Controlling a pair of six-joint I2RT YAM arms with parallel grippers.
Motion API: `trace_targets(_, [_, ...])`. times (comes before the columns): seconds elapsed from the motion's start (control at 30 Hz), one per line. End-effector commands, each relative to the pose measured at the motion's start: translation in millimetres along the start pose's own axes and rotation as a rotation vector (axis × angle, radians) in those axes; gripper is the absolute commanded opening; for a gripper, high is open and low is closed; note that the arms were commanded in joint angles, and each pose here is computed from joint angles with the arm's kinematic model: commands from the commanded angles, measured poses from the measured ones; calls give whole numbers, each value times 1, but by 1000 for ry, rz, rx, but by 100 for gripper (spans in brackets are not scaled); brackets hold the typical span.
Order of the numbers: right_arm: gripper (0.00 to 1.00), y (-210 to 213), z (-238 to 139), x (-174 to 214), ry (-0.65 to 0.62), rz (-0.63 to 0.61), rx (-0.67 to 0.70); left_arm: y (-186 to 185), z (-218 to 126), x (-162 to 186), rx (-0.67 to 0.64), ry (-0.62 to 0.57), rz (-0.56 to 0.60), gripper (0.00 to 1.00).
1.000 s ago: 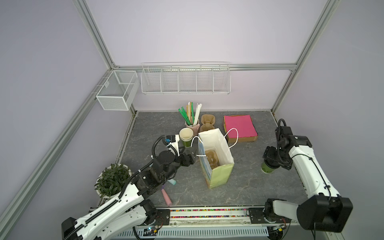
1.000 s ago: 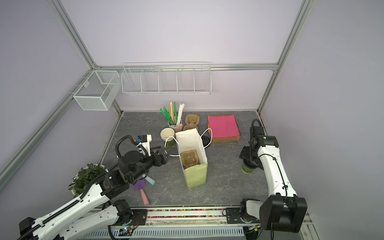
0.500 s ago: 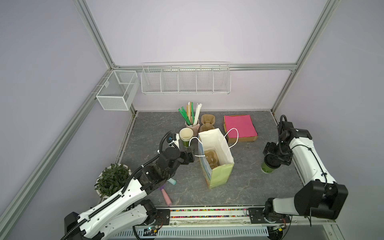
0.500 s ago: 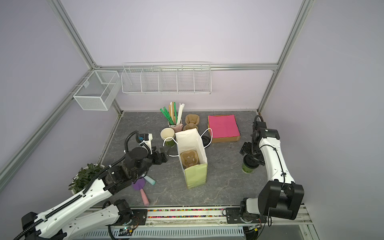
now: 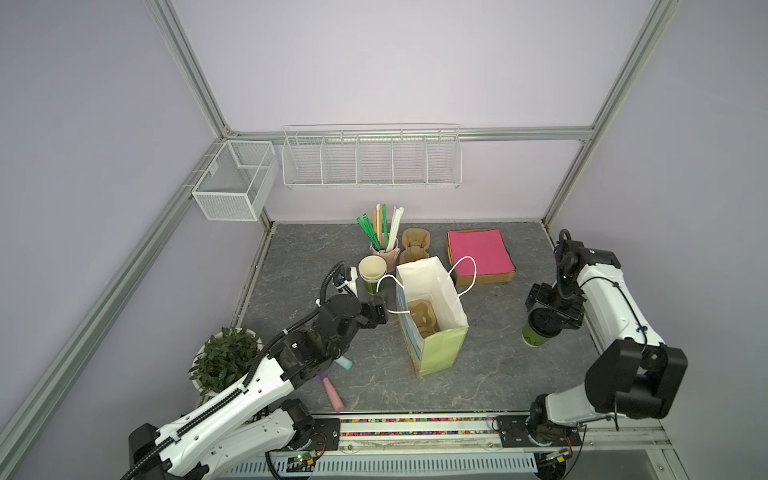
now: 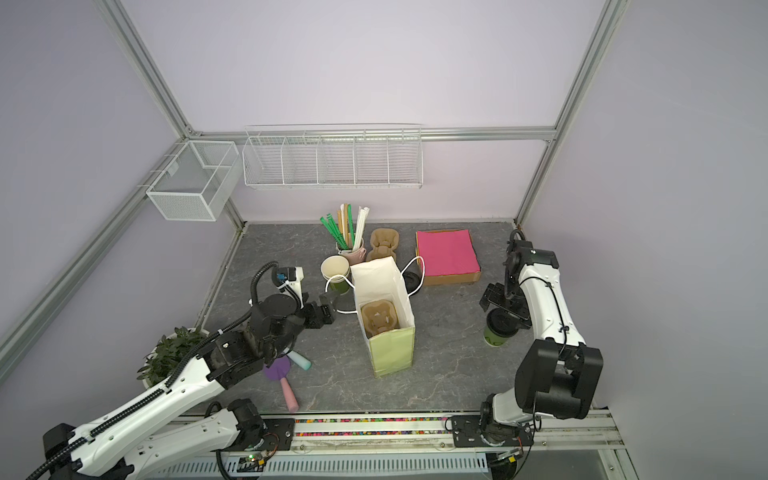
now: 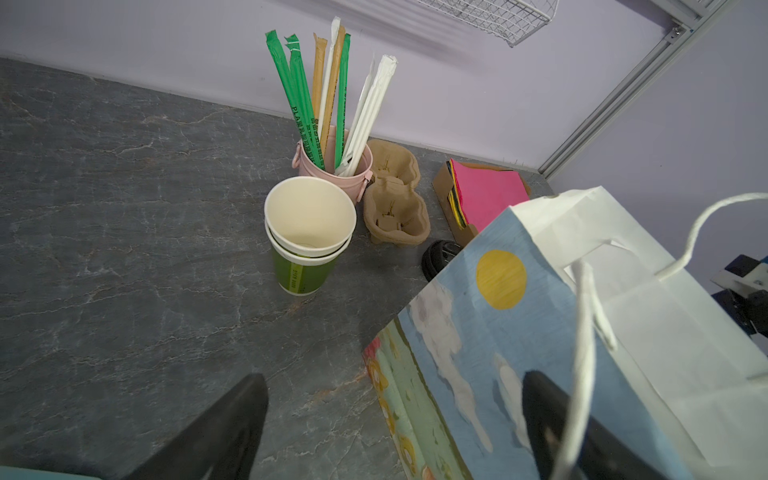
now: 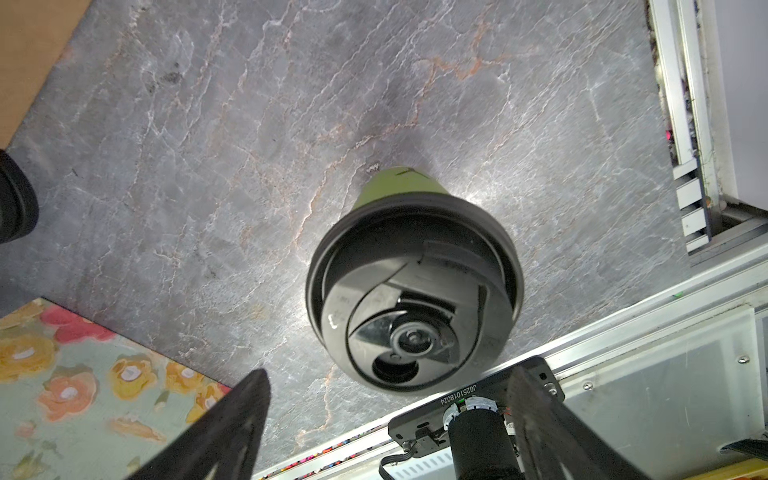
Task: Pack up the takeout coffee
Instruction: 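Lower the right gripper onto the black lid of the green cup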
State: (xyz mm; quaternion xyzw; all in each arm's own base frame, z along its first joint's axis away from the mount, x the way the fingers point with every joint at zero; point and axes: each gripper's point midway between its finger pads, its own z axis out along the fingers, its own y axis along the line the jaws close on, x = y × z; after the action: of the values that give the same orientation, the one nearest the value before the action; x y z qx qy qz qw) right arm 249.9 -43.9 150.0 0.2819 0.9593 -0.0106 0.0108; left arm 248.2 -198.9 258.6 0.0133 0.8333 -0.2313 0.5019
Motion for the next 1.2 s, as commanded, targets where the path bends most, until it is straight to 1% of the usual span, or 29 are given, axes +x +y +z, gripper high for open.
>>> trace_targets(0.0, [93, -8, 0, 2, 17, -2, 22, 5, 1, 3, -21, -3, 21, 96])
trace_targets(0.1, [94, -10, 3, 1, 19, 6, 26, 7, 1, 4, -30, -3, 29, 95])
trace_targets(0.17, [98, -10, 4, -1, 16, 2, 26, 10, 0, 4, -38, -7, 30, 96])
trace_targets(0.27, [100, -8, 6, -2, 22, -1, 16, 11, -2, 4, -35, -17, 26, 95])
trace_targets(0.4, [99, -7, 8, -5, 19, -4, 15, 11, -1, 5, -35, -16, 27, 95])
trace_targets(0.53, [93, -8, 13, -6, 25, -4, 25, 11, 1, 6, -37, -10, 30, 95])
trace_targets(0.63, [93, -7, 14, -7, 21, -3, 22, 11, 0, 5, -37, -14, 30, 95])
trace_targets(0.8, [89, -8, 18, -8, 22, -3, 31, 12, 2, 6, -42, -14, 33, 95])
trace_targets(0.93, [83, -7, 19, -9, 24, -2, 28, 13, 2, 7, -45, -16, 35, 95])
trace_targets(1.17, [84, -10, 21, -8, 28, 4, 36, 12, 3, 9, -44, -12, 38, 95])
